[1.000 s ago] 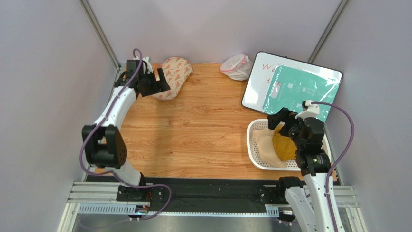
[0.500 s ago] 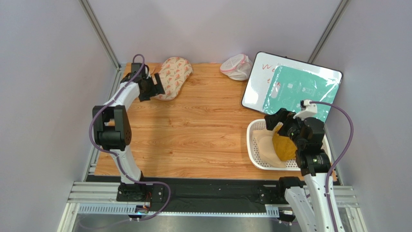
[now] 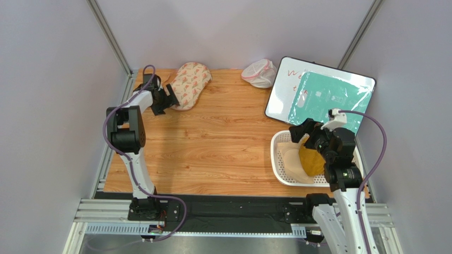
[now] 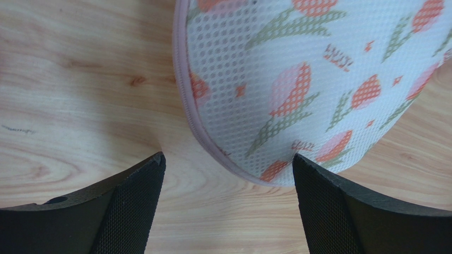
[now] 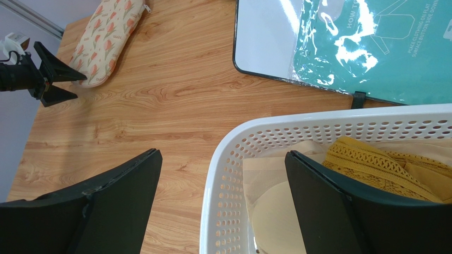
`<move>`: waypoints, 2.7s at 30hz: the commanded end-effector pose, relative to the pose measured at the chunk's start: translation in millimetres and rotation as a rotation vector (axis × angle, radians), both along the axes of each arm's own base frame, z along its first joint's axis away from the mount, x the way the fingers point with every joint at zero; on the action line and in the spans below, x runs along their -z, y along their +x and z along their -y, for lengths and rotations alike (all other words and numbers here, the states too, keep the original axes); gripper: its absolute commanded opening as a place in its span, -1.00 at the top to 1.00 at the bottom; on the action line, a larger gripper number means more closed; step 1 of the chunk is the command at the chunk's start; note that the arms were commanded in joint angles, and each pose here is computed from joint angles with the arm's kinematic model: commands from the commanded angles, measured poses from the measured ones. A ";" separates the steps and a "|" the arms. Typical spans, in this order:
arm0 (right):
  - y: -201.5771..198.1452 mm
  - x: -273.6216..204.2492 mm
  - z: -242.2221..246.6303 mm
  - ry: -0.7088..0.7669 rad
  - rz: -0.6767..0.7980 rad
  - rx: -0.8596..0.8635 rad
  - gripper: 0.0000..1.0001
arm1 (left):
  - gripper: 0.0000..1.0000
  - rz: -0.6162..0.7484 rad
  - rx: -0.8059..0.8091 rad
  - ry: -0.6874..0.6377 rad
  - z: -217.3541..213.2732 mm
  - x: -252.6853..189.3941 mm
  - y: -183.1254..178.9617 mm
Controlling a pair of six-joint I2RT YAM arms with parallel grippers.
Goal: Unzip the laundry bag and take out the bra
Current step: Move the laundry bag to the center of the board, then unzip the laundry bag at the center of the board.
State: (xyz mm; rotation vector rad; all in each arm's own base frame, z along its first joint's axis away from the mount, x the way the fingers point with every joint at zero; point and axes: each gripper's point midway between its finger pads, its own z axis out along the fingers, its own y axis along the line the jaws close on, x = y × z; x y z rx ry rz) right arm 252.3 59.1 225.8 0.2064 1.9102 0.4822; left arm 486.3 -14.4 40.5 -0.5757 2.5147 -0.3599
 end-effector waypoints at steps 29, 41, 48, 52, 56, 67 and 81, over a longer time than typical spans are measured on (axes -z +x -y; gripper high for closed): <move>11.3 -1.5 -10.2 0.017 -0.006 -0.059 -0.82 | 1.00 0.113 0.089 -0.077 14.5 -37.2 16.3; 25.1 -13.2 -73.6 0.110 -0.056 -0.187 -0.71 | 1.00 0.029 0.359 -0.155 62.0 -63.9 -69.9; 23.5 0.9 -139.5 0.074 -0.130 -0.316 -0.72 | 1.00 -0.019 0.447 -0.087 57.7 -66.3 -123.5; 26.8 16.6 -163.8 0.079 -0.174 -0.360 -0.72 | 1.00 -0.037 0.496 -0.017 54.0 -64.5 -143.4; 35.0 45.4 -181.6 0.024 -0.250 -0.379 -0.72 | 1.00 -0.029 0.618 0.011 69.2 -67.7 -157.5; 59.2 83.0 -195.1 -0.061 -0.340 -0.385 -0.74 | 1.00 -0.072 0.759 0.173 82.2 -64.0 -174.2; 67.1 144.8 -213.2 -0.091 -0.466 -0.438 -0.72 | 1.00 -0.089 0.765 0.256 80.0 -63.0 -174.5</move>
